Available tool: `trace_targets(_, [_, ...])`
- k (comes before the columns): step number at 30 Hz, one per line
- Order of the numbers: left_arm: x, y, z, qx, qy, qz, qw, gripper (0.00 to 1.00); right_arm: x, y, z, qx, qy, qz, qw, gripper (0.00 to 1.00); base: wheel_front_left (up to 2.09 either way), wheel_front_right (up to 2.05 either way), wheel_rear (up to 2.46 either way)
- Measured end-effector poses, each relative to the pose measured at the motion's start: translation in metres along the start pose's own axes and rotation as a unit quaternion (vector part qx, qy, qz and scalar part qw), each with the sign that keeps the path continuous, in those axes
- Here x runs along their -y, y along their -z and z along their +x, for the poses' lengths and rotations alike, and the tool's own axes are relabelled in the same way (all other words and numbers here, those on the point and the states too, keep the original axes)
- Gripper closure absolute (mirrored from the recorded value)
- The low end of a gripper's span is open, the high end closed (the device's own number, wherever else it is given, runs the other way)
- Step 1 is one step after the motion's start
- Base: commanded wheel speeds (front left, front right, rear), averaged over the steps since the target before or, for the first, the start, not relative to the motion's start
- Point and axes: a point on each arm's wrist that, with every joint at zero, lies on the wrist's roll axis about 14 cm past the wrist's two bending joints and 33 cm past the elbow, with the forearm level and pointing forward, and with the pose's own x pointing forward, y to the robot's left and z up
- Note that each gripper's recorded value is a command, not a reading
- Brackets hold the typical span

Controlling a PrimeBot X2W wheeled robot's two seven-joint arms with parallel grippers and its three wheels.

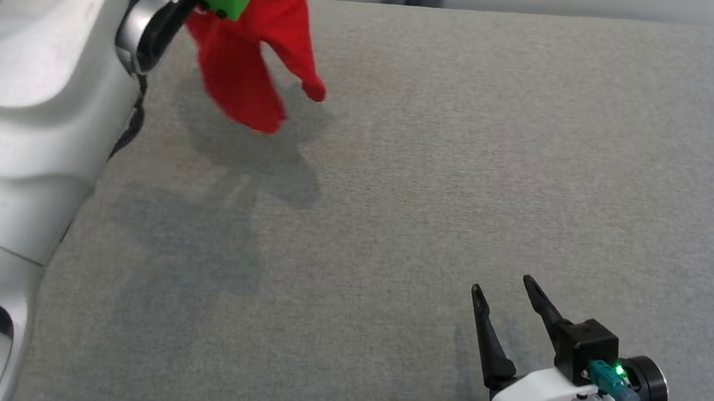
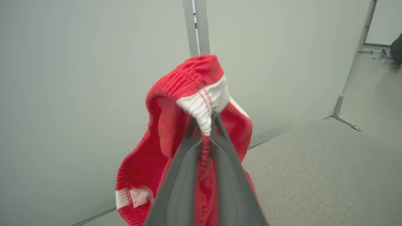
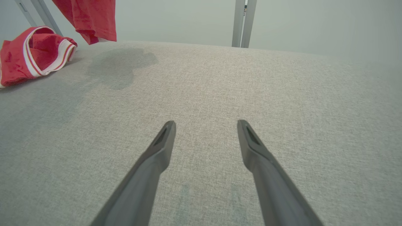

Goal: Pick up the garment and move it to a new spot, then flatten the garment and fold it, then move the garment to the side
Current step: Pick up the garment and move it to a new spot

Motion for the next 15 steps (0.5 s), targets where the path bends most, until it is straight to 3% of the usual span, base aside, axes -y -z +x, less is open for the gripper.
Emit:
trace_targets(8, [0.111, -0.013, 0.035, 0.023, 0.114, -0.062, 0.991, 1.0, 0.046, -0.003, -0.035, 0.01, 0.081, 0.01, 0.997, 0.0, 0.0, 0.0, 0.0])
trace_targets(12, [0.149, 0.028, 0.039, -0.027, 0.148, -0.093, 0.984, 1.0, 0.063, 0.001, -0.047, 0.008, 0.11, 0.014, 0.994, 0.0, 0.0, 0.0, 0.0])
trace_targets(15, [0.16, 0.079, 0.036, -0.087, 0.148, -0.108, 0.979, 1.0, 0.07, 0.005, -0.048, 0.003, 0.122, 0.017, 0.992, 0.0, 0.0, 0.0, 0.0])
